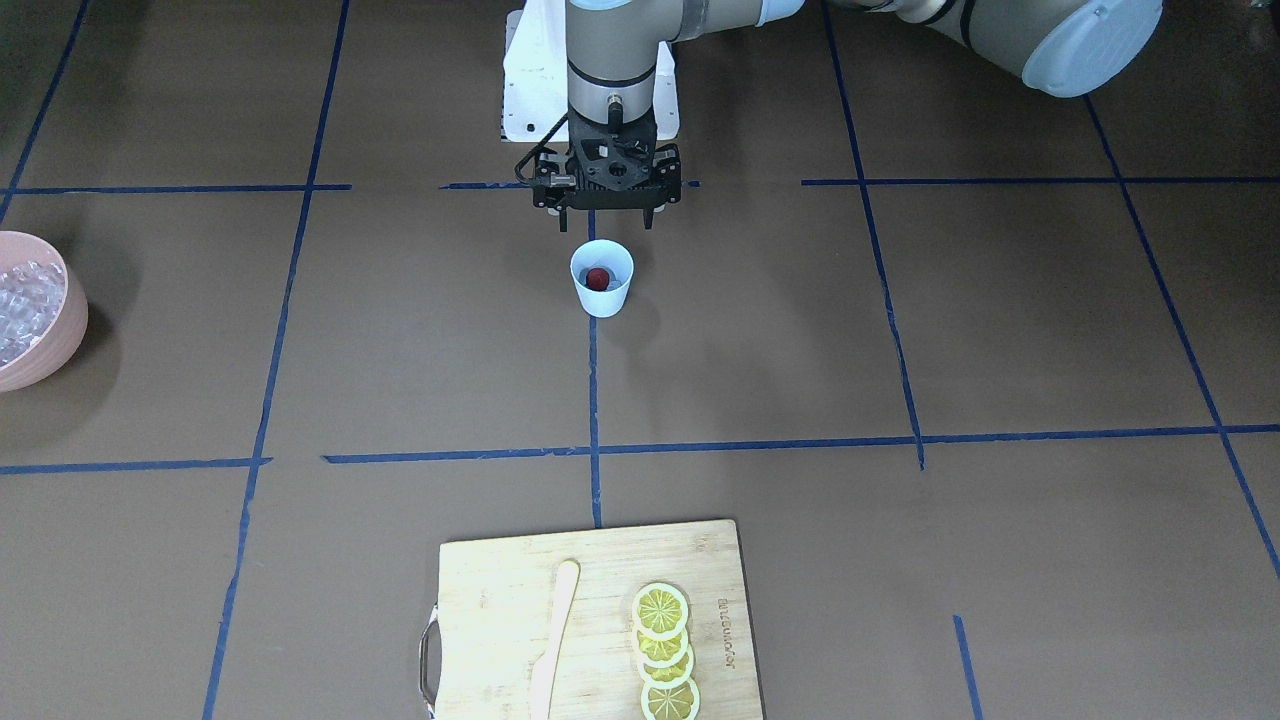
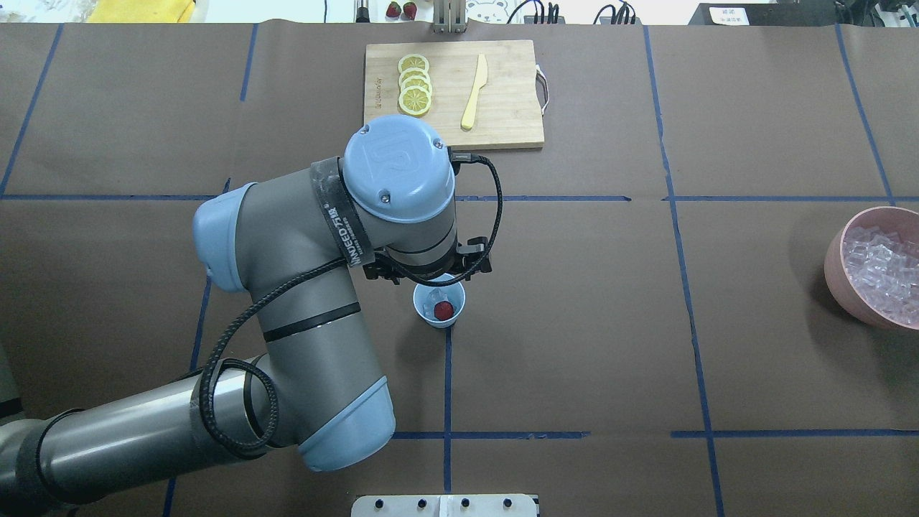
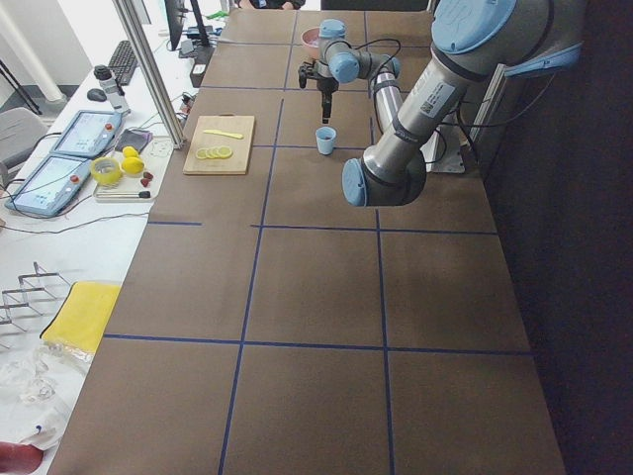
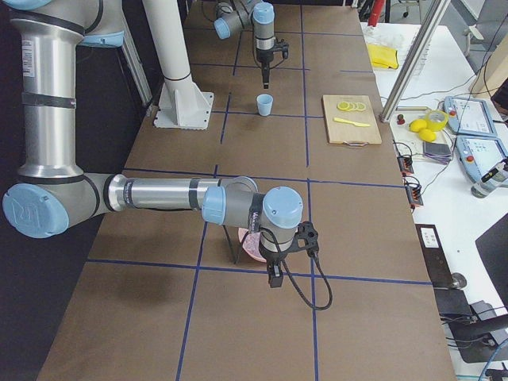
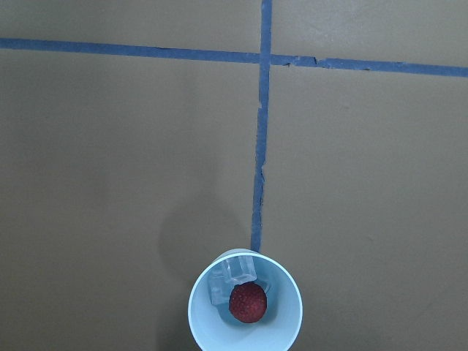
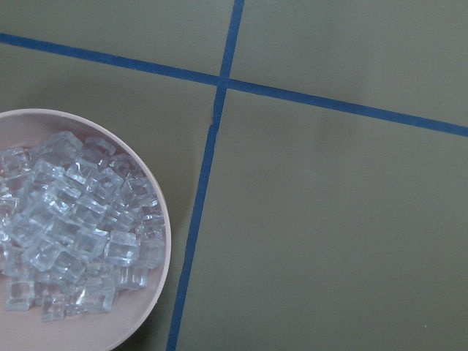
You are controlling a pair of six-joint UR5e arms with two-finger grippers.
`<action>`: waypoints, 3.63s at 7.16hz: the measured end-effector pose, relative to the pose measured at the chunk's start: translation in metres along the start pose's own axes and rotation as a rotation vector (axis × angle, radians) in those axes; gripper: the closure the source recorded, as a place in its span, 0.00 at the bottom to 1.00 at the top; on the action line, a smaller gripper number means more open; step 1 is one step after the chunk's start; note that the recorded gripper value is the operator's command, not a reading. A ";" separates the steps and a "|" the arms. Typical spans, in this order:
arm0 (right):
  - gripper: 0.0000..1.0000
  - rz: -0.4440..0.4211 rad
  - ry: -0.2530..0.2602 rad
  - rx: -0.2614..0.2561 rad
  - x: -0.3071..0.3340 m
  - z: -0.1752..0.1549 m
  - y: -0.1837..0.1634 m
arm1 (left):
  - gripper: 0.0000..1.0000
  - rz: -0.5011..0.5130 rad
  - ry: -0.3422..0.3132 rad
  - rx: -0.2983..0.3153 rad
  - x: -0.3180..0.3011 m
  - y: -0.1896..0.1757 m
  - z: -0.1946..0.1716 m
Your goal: Put ice and strawberries in cup
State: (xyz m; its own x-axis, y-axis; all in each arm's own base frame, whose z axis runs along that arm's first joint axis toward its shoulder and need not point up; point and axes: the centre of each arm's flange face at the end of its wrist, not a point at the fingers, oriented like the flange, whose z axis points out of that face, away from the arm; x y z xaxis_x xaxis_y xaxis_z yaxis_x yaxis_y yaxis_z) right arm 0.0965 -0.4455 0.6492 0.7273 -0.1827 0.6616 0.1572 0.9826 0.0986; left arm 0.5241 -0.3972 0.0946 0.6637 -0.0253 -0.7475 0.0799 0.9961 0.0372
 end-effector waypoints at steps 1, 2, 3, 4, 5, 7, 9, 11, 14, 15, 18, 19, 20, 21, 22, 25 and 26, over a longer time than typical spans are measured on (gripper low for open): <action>0.01 0.000 0.000 0.000 0.000 0.000 0.000 | 0.00 0.042 -0.002 0.007 -0.027 0.001 -0.003; 0.01 0.001 -0.001 -0.001 0.000 0.001 0.001 | 0.00 0.103 -0.011 0.023 -0.072 -0.002 -0.010; 0.01 -0.001 0.000 0.001 0.001 0.002 0.003 | 0.00 0.169 -0.032 0.036 -0.127 -0.012 -0.020; 0.01 -0.005 0.002 0.007 0.002 0.004 0.005 | 0.00 0.226 -0.061 0.028 -0.186 -0.033 -0.028; 0.01 -0.004 0.002 0.009 0.003 0.005 0.008 | 0.00 0.278 -0.087 0.005 -0.252 -0.060 -0.038; 0.01 -0.002 0.002 0.010 0.003 0.007 0.010 | 0.00 0.366 -0.114 -0.033 -0.395 -0.109 -0.073; 0.01 -0.001 0.002 0.008 0.004 0.008 0.011 | 0.00 0.402 -0.089 -0.080 -0.540 -0.138 -0.096; 0.01 0.001 0.002 0.005 0.004 0.009 0.013 | 0.00 0.382 -0.022 -0.122 -0.690 -0.151 -0.089; 0.01 0.003 0.001 0.003 0.005 0.011 0.016 | 0.00 0.294 0.032 -0.128 -0.806 -0.104 -0.063; 0.01 0.003 0.001 0.003 0.005 0.011 0.016 | 0.00 0.293 0.024 -0.082 -0.824 -0.094 -0.070; 0.01 0.004 0.001 0.002 0.005 0.011 0.017 | 0.00 0.171 -0.033 -0.013 -0.846 -0.090 -0.095; 0.01 0.004 0.001 0.002 0.005 0.011 0.017 | 0.00 0.127 -0.046 -0.012 -0.847 -0.089 -0.096; 0.01 0.005 0.001 0.002 0.005 0.011 0.017 | 0.00 0.112 -0.050 -0.011 -0.848 -0.086 -0.095; 0.01 0.009 0.000 0.000 0.006 0.012 0.017 | 0.00 0.108 -0.050 -0.012 -0.848 -0.084 -0.094; 0.02 0.015 0.000 -0.001 0.006 0.013 0.017 | 0.00 0.108 -0.049 -0.013 -0.848 -0.083 -0.094; 0.02 0.018 0.001 0.001 0.006 0.012 0.016 | 0.00 0.109 -0.049 -0.016 -0.848 -0.082 -0.092; 0.02 0.016 0.002 0.004 0.005 0.010 0.015 | 0.00 0.108 -0.049 -0.017 -0.849 -0.082 -0.091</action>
State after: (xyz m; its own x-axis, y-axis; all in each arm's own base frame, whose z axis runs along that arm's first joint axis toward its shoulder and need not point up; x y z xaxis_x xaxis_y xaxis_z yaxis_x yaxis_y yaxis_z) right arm 0.0956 -0.4313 0.6618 0.7308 -0.1674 0.6618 0.1430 0.9855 0.0913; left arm -0.1137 -0.4497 0.6653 0.7035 0.0782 -0.7064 -0.0065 0.9946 0.1036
